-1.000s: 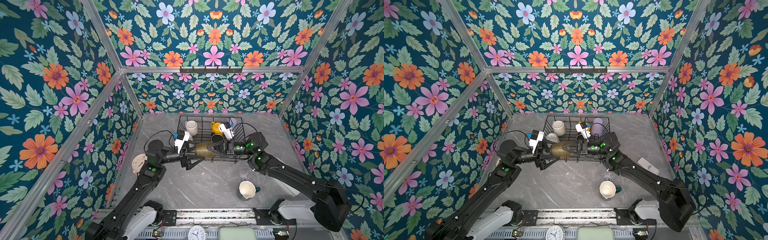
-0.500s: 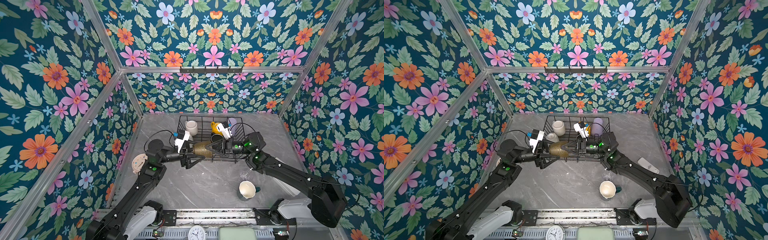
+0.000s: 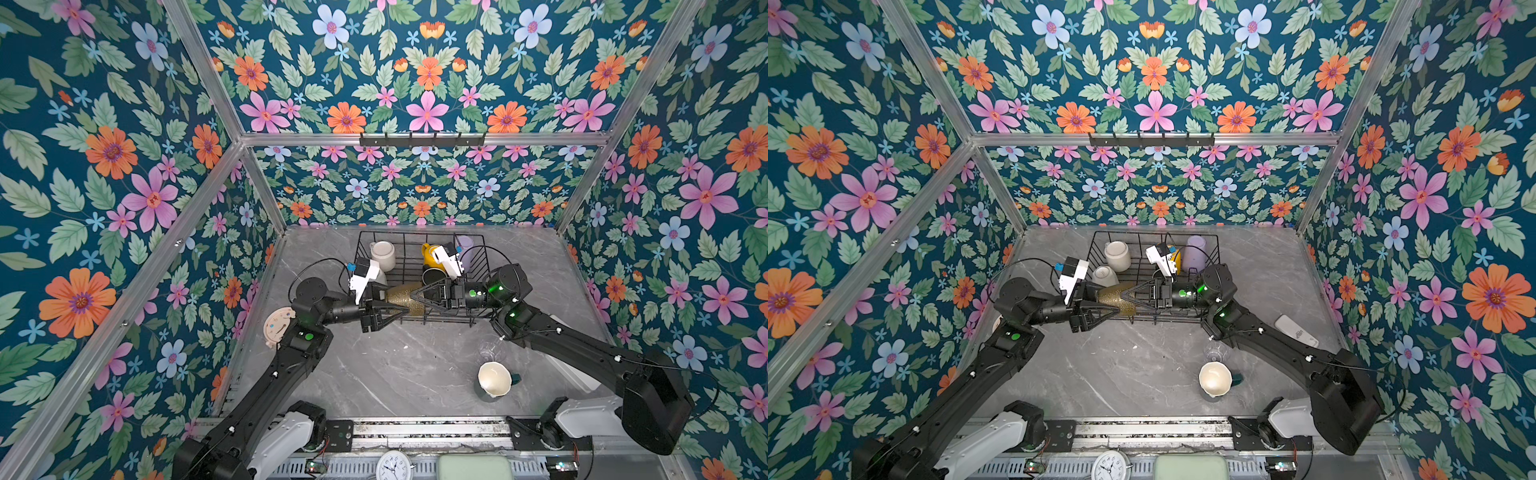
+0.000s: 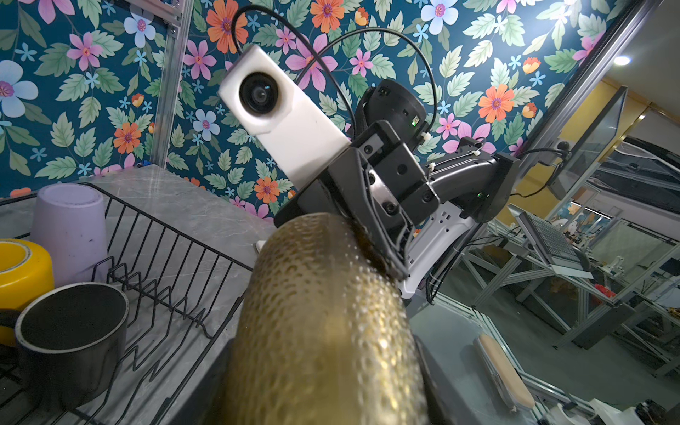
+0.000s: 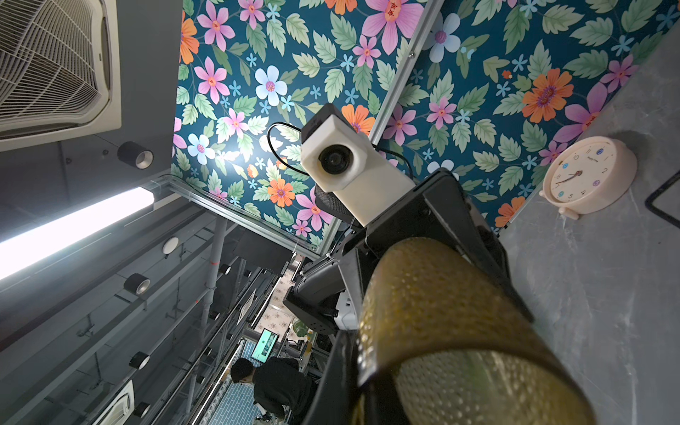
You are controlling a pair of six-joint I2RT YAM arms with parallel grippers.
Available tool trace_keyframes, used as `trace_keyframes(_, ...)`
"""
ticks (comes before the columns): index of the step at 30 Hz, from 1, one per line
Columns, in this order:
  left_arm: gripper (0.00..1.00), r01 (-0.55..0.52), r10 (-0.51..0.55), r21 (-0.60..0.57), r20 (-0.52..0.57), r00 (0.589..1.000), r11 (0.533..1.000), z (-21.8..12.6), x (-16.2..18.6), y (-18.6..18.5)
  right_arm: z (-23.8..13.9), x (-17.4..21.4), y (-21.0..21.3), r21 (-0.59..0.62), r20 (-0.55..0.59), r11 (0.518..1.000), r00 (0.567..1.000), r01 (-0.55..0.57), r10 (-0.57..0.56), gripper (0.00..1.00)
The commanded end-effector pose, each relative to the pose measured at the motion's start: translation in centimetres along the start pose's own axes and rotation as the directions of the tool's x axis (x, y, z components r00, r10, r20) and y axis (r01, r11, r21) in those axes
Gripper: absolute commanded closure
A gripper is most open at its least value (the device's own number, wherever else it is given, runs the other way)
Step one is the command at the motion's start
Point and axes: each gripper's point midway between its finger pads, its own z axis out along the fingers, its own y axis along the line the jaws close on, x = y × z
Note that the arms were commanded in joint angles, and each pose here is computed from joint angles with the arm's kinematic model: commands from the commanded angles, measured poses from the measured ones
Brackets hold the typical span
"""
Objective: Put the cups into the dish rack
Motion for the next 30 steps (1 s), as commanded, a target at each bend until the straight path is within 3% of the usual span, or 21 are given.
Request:
trace_keyframes(1, 0.61, -0.075, 0.074, 0.035, 0.012, 0.997, 0.997, -0.1, -0.6, -1.1, 0.0, -0.5, 0.2, 0.003, 0.025, 1.000, 1.000, 0.001, -0.001, 1.00)
trace_keyframes(6, 0.87, -0.078, 0.078, 0.018, 0.016, 0.997, 0.997, -0.1, -0.7, -0.9, -0.2, -0.5, 0.3, 0.026, 0.034, 1.000, 0.999, 0.013, -0.014, 0.98)
trace_keyframes(10, 1.00, -0.080, 0.080, 0.008, 0.015, 0.997, 0.997, -0.1, -0.9, -0.9, -0.6, -0.4, 0.2, 0.064, 0.044, 0.998, 0.999, 0.023, -0.026, 0.84)
trace_keyframes(19, 1.00, -0.107, 0.107, -0.096, 0.000, 0.994, 0.990, -0.3, -1.5, 0.3, -5.1, -1.5, -0.4, 0.219, 0.168, 0.975, 0.983, 0.036, -0.074, 0.46)
trace_keyframes(22, 1.00, -0.110, 0.106, -0.203, -0.028, 0.994, 0.973, -0.5, -1.9, 2.0, -8.0, -1.5, -1.6, 0.368, 0.239, 0.929, 0.962, 0.033, -0.129, 0.31)
trace_keyframes(25, 1.00, -0.097, 0.076, -0.336, -0.075, 0.994, 0.937, -0.8, -2.3, 4.7, -11.2, -1.2, -2.8, 0.555, 0.280, 0.831, 0.932, 0.038, -0.229, 0.19)
trace_keyframes(28, 1.00, -0.063, 0.015, -0.431, -0.113, 0.993, 0.900, -0.8, -2.4, 7.4, -14.3, -0.7, -3.5, 0.680, 0.304, 0.733, 0.900, 0.025, -0.313, 0.13)
trace_keyframes(30, 1.00, -0.051, -0.018, -0.504, -0.132, 0.991, 0.862, -1.0, -2.7, 9.2, -15.7, -0.4, -3.8, 0.722, 0.311, 0.691, 0.885, 0.017, -0.346, 0.10)
